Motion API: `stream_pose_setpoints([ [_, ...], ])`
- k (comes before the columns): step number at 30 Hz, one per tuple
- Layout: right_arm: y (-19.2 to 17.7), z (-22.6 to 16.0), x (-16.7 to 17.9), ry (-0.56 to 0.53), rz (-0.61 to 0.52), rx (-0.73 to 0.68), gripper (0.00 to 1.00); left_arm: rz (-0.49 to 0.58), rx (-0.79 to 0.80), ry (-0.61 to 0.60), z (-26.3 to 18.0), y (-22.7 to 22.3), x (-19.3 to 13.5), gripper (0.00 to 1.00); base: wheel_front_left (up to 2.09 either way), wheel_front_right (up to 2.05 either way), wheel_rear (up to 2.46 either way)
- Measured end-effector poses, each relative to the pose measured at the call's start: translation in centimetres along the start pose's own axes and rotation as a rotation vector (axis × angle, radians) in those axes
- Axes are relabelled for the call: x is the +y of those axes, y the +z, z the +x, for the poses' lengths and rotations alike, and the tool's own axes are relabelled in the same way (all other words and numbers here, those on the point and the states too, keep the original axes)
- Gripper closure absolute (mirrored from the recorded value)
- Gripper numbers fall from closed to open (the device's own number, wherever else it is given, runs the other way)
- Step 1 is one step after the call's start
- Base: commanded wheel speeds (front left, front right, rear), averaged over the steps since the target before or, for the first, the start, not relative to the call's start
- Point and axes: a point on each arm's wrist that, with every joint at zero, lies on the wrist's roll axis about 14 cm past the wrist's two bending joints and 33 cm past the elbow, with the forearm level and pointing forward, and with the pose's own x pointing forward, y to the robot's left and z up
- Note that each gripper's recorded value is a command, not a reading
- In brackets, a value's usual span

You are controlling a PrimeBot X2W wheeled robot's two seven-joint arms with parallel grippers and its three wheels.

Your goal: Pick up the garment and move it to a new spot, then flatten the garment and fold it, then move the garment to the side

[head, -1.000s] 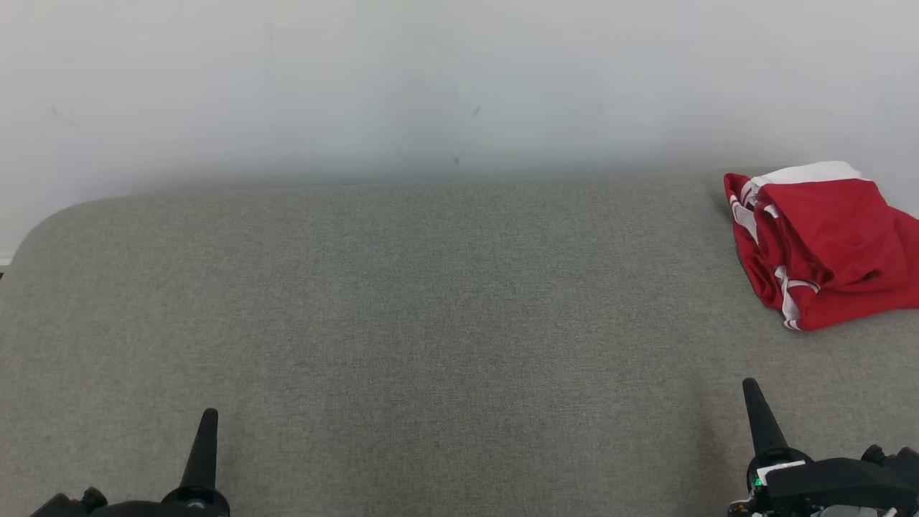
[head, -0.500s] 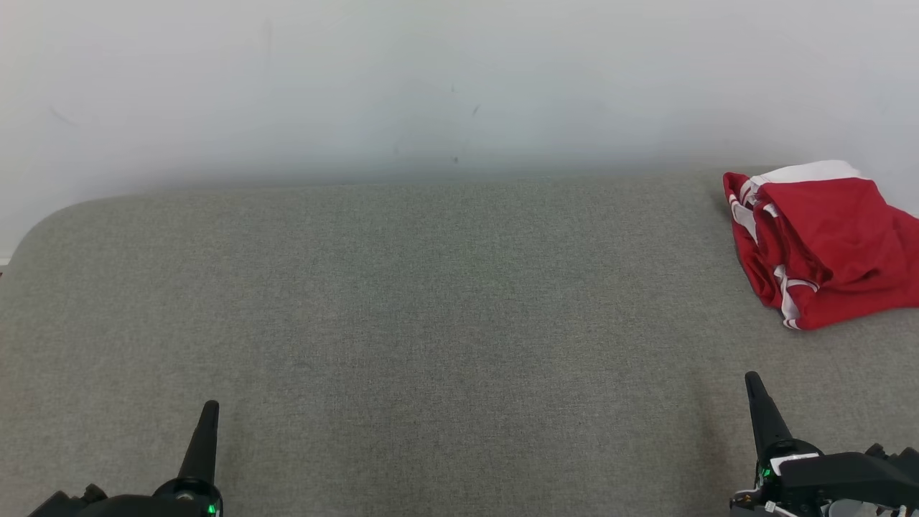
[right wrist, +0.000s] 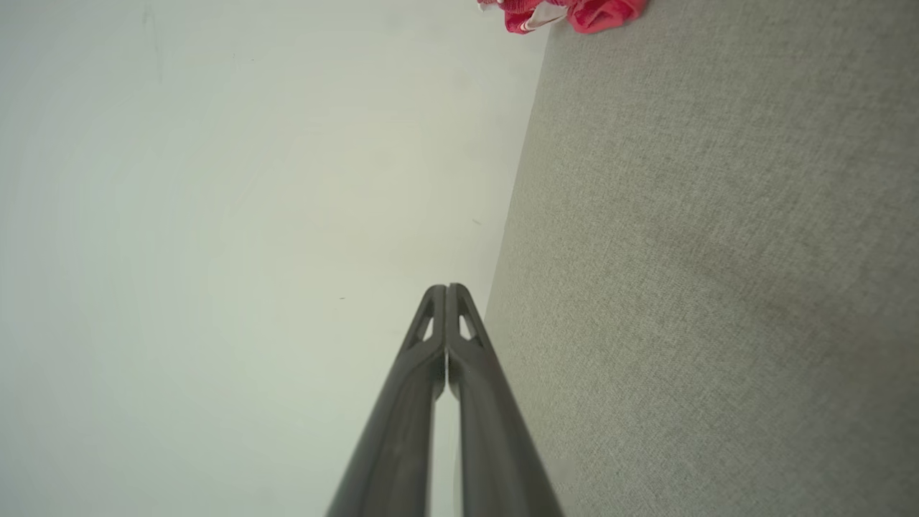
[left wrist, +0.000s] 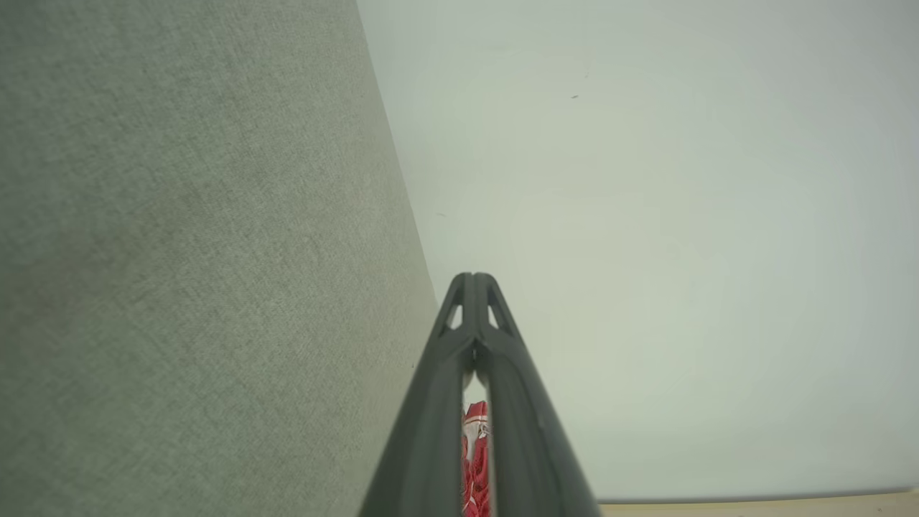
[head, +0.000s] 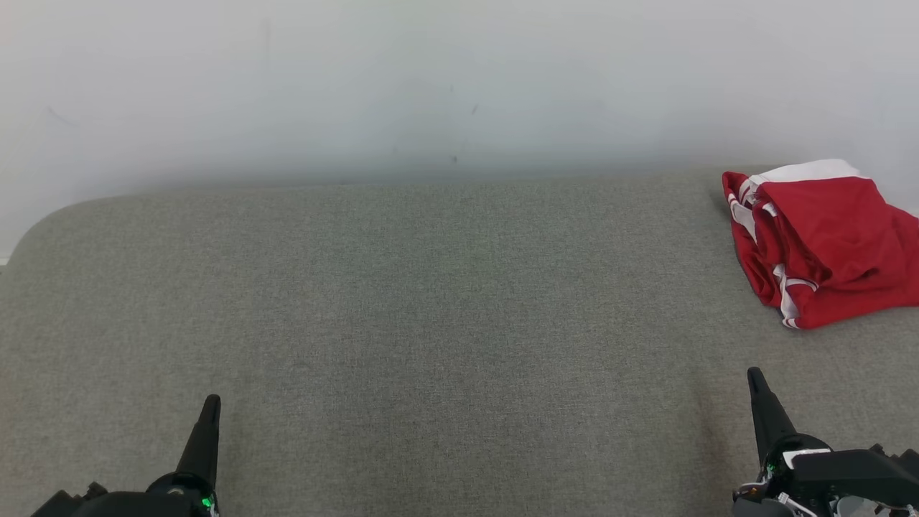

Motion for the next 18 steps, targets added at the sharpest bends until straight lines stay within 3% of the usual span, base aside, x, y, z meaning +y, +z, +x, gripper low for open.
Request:
stream_pose_setpoints([
  [18, 0.35, 0.28, 0.47, 0.019, 0.118, -0.004, 1.0, -0.115, 0.014, -0.025, 0.42, -0.15, -0.63, 1.0, 0.0, 0.0, 0.0],
])
